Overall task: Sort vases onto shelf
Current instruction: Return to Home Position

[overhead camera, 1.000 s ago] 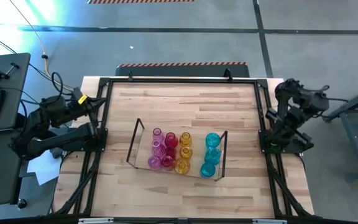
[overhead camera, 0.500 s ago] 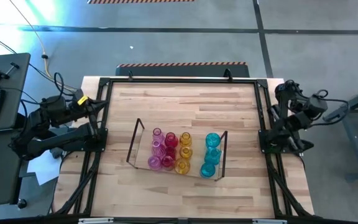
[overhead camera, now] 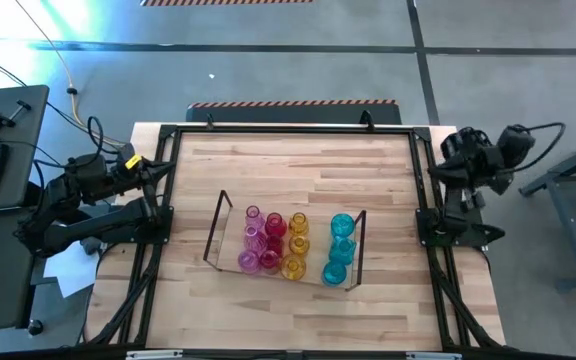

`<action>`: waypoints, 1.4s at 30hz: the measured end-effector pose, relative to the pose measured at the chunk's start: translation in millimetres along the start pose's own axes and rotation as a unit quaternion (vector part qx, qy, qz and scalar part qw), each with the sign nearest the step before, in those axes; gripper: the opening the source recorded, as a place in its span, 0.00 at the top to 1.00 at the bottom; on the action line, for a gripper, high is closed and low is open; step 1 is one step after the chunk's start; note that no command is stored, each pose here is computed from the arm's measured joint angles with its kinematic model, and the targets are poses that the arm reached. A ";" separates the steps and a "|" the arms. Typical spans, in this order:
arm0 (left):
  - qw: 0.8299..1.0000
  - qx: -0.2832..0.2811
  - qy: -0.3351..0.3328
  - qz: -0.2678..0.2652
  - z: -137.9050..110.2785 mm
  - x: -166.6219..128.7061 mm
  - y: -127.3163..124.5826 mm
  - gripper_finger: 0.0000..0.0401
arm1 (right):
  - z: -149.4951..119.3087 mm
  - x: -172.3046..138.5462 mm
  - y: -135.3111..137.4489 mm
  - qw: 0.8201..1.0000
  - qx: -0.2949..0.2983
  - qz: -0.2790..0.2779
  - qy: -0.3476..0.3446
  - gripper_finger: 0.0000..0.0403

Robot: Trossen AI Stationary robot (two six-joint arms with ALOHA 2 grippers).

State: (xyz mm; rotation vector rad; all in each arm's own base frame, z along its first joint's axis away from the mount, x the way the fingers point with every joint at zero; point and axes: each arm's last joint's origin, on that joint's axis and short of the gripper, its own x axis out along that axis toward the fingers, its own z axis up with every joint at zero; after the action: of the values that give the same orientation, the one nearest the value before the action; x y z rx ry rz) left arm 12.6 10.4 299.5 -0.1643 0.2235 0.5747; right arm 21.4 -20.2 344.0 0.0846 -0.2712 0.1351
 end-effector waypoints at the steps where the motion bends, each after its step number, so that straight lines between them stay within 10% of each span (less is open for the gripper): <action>1: 1.000 -0.004 0.000 0.000 0.0 0.0 0.0 1.00 | 2.2 0.0 -1.9 1.000 -0.013 -0.011 -0.002 1.00; 8: 1.000 -0.016 0.000 0.000 -0.1 0.0 0.0 1.00 | 20.7 -3.1 -24.0 0.994 0.005 -0.111 -0.002 1.00; 19: 1.000 -0.011 0.004 0.002 -0.7 0.1 0.1 1.00 | 98.0 20.8 -29.8 0.996 0.085 -0.015 -0.034 1.00; 24: 1.000 -0.007 0.004 0.003 -0.7 0.1 0.2 1.00 | 148.1 41.8 9.3 0.993 0.013 0.099 -0.070 1.00; 37: 1.000 -0.003 0.003 0.000 -0.5 0.1 0.1 1.00 | 209.5 80.1 57.1 0.975 -0.078 -0.163 0.129 1.00; 42: 1.000 -0.011 0.003 0.001 -0.6 0.1 0.1 1.00 | 206.1 80.7 62.5 0.980 -0.083 -0.137 0.114 1.00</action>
State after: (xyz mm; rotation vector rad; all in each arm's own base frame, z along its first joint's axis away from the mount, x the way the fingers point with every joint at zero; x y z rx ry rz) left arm 12.5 10.4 298.9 -0.1882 0.2239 0.5782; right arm 35.6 30.4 568.0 -0.0602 -0.0396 -0.1521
